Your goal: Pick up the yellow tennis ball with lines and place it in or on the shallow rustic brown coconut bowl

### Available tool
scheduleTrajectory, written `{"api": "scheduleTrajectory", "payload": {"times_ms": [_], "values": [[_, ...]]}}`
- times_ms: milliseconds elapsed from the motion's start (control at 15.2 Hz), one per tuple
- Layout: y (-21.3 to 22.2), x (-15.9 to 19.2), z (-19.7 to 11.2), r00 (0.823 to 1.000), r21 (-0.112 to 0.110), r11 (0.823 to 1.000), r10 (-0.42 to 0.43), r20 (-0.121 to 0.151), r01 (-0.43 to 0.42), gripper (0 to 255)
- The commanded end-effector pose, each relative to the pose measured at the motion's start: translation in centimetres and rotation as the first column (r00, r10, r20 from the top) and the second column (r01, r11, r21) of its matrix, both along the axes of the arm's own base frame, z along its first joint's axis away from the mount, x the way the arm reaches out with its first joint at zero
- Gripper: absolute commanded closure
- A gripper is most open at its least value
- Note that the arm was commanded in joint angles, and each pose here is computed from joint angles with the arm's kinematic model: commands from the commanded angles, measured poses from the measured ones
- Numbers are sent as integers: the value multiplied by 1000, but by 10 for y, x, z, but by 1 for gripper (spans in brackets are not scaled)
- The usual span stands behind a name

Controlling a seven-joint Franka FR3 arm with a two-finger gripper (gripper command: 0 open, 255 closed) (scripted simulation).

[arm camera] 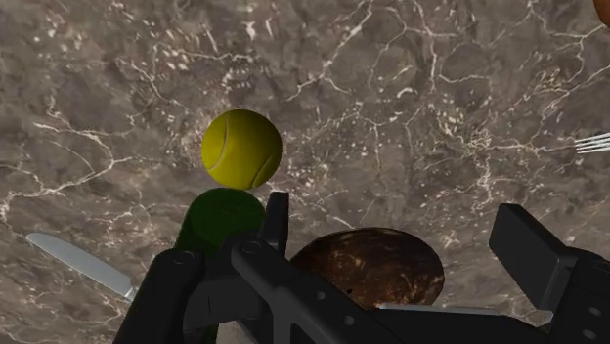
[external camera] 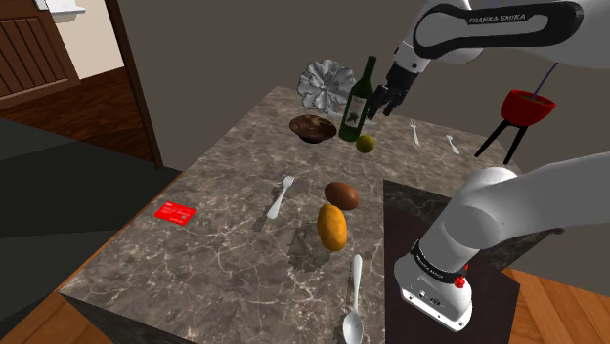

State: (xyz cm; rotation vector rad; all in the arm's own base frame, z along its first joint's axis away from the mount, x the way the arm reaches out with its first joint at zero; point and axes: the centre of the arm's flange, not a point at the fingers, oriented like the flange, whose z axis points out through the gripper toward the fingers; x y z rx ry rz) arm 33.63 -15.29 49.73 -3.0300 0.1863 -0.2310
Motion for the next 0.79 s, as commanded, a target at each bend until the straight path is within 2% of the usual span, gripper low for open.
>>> {"api": "scheduleTrajectory", "payload": {"times_ms": [0,594,726], "values": [[-21,4,-18,1000,18,1000,2,7,-2,0],[-113,30,-105,1000,103,995,7,30,-10,0],[-113,31,-111,1000,104,994,7,30,-10,0]]}}
